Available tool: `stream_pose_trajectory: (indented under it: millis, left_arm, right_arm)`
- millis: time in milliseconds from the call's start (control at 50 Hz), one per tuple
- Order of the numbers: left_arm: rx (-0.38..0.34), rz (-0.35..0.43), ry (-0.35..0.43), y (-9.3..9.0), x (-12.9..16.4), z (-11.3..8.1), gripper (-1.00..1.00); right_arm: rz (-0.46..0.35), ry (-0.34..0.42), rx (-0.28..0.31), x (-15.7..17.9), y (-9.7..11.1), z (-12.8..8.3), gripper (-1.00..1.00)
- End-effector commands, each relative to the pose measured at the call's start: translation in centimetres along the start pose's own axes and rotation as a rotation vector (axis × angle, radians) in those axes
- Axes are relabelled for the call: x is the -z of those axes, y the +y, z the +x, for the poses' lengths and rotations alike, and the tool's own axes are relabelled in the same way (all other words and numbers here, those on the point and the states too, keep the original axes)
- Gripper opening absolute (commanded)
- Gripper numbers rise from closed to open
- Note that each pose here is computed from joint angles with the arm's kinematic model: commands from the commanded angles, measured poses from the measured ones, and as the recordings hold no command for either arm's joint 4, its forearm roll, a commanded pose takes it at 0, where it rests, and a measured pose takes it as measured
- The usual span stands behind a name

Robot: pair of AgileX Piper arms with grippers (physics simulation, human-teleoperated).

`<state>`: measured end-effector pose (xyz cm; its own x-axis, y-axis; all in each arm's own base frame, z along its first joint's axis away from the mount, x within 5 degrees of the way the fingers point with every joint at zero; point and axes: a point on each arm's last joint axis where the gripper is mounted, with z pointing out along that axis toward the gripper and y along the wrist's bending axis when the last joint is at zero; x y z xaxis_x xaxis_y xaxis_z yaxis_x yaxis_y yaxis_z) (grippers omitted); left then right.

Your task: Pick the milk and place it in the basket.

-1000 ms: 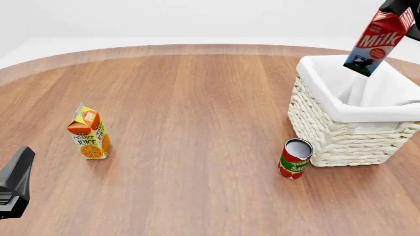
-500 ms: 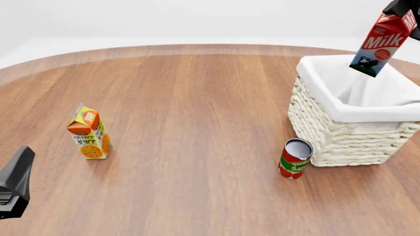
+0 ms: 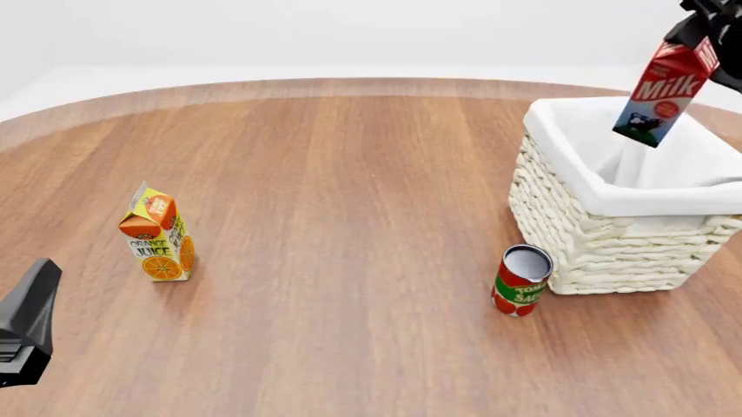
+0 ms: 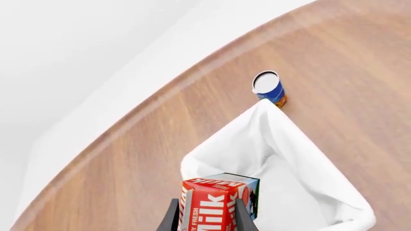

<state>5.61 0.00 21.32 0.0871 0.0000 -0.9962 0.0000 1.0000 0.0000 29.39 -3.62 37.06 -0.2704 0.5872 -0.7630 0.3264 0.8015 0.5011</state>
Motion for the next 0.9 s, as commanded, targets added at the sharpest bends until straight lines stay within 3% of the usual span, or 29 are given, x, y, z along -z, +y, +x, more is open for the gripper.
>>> stream_pose_trajectory:
  millis: [20,900]
  left_arm:
    - [0.000,0.000,0.000,0.0,0.0,0.0,1.00]
    - [0.000,0.000,0.000,0.0,0.0,0.0,1.00]
  right_arm:
    - [-0.015,-0.021,-0.015,-0.3,0.2,-0.4,-1.00]
    - [0.024,-0.009,0.009,-2.0,-1.5,0.6,-1.00]
